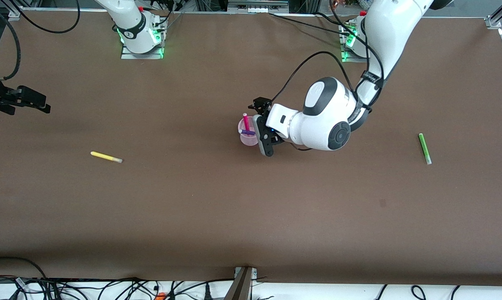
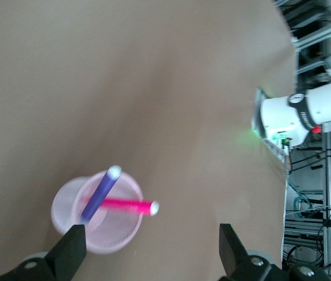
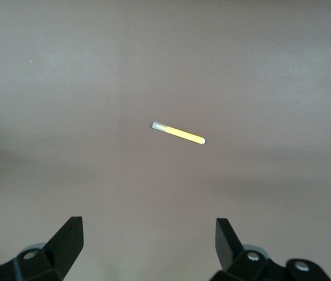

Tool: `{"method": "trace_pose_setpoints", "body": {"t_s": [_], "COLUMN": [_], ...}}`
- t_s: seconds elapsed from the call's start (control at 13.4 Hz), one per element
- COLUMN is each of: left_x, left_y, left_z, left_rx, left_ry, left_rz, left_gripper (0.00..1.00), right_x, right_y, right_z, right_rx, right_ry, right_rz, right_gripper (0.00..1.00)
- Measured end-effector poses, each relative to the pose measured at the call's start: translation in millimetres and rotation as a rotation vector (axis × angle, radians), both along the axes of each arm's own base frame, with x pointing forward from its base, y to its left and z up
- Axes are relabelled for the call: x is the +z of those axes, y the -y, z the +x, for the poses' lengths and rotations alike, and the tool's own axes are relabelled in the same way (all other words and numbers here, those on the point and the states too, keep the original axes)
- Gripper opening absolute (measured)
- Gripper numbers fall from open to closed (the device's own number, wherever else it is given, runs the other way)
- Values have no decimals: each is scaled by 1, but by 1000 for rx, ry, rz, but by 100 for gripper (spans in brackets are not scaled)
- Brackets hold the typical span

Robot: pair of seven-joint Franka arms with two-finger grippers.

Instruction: Organize pens into pink holder with both arms

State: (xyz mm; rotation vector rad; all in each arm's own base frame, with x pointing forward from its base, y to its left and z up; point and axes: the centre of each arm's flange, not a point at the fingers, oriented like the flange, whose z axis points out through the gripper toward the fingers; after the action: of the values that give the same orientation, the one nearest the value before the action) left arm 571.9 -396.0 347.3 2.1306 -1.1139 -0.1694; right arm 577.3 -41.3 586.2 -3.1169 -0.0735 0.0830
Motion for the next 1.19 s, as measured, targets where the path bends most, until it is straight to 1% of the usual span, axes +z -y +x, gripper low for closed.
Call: {"method": "trace_pose_setpoints", "body": {"t_s": [0.15,0.37,0.52,0.67,0.82,1.04,1.19], "left_x": [18,74,115,143,171,221,233], "left_y": [-24,-80,-124,-182,-234,-284,-324], "left_z": [7,25,34,45,51,38,25], "left_rx": [50,83,156,239,320,448,545], "left_ry": [-28,-24,-6,10,63,150,196], "left_rz": [130,352,468,541,614,665,675], "left_gripper": [100,100,100,100,100,100,100], "right_x": [0,0,0,0,0,0,1], "right_y": [1,1,-1,-1,-1,-1,-2], "right_z": [0,0,0,0,0,0,0], "right_rx": [-2,-2,1,3,3,3,3], "right_ry": [0,0,0,0,1,1,1], "right_rz": [0,0,0,1,1,1,1], "right_gripper": [100,100,100,100,100,100,100]}}
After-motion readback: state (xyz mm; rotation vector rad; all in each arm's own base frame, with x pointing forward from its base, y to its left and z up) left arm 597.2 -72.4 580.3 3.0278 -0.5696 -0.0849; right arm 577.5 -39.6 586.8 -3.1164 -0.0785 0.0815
